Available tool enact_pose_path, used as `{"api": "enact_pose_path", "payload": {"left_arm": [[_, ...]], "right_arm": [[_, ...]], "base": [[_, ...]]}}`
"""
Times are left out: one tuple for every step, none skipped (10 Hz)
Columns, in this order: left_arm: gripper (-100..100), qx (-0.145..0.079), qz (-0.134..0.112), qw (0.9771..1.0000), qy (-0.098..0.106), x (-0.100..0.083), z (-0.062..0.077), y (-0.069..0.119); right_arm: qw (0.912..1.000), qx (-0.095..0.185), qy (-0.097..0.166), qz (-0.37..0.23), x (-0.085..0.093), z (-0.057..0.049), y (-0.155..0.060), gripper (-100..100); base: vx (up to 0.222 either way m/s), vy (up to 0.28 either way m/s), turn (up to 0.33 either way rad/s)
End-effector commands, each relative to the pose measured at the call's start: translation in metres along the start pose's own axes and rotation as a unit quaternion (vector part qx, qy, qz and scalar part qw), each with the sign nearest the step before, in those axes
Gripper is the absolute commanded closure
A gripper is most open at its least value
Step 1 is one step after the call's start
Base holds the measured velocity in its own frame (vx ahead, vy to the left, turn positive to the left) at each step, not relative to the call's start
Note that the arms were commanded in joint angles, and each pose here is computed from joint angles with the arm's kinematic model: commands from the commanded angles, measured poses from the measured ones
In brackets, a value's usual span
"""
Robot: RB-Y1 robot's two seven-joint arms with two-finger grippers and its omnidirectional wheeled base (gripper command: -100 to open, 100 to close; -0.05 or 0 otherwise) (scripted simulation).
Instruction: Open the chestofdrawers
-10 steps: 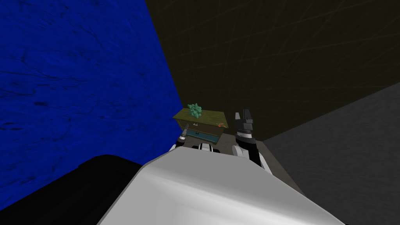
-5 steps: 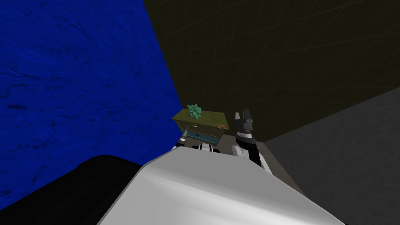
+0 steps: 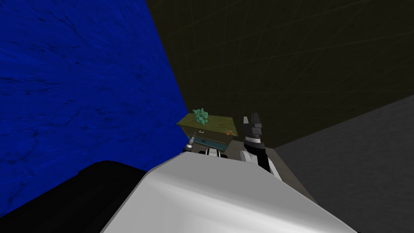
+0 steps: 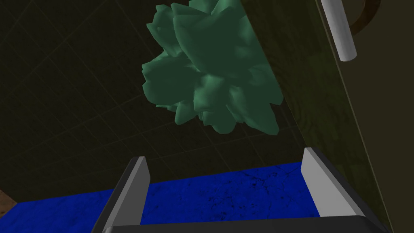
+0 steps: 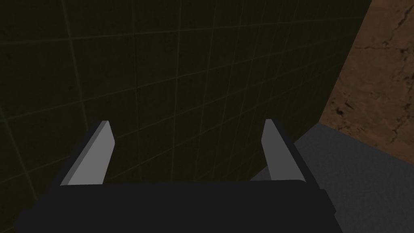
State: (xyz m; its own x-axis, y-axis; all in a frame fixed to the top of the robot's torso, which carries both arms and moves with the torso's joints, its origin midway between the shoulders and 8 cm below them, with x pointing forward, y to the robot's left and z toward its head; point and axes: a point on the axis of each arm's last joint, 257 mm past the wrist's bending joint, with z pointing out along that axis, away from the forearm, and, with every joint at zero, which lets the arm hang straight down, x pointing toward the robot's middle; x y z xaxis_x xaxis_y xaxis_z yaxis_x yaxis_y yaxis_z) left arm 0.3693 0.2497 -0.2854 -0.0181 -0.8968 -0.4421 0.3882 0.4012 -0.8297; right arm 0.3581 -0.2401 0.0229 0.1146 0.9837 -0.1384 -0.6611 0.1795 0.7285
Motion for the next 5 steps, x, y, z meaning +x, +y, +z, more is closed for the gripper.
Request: {"api": "enact_pose_path", "payload": {"left_arm": [[-100, -0.014, -0.002, 0.9999, 0.004, 0.006, -0.009, 0.013], [-100, -0.015, -0.002, 0.9999, 0.003, 0.01, -0.011, 0.015], [-100, -0.023, -0.003, 0.9997, 0.006, 0.012, -0.016, 0.021], [-100, -0.029, -0.005, 0.9995, 0.007, 0.017, -0.021, 0.026], [-100, -0.032, -0.005, 0.9995, 0.008, 0.018, -0.022, 0.028]], "right_arm": [[1.0, 0.0, 0.0, 0.0, 0.0, 0.0, 0.0, 0], [1.0, 0.0, 0.0, 0.0, 0.0, 0.0, 0.0, 0], [1.0, 0.0, 0.0, 0.0, 0.0, 0.0, 0.0, 0], [1.0, 0.0, 0.0, 0.0, 0.0, 0.0, 0.0, 0], [1.0, 0.0, 0.0, 0.0, 0.0, 0.0, 0.0, 0]], "base": [[0.04, 0.003, -0.004], [0.048, -0.001, -0.005], [0.045, 0.001, -0.003], [0.054, 0.006, -0.006], [0.043, 0.002, -0.003]]}}
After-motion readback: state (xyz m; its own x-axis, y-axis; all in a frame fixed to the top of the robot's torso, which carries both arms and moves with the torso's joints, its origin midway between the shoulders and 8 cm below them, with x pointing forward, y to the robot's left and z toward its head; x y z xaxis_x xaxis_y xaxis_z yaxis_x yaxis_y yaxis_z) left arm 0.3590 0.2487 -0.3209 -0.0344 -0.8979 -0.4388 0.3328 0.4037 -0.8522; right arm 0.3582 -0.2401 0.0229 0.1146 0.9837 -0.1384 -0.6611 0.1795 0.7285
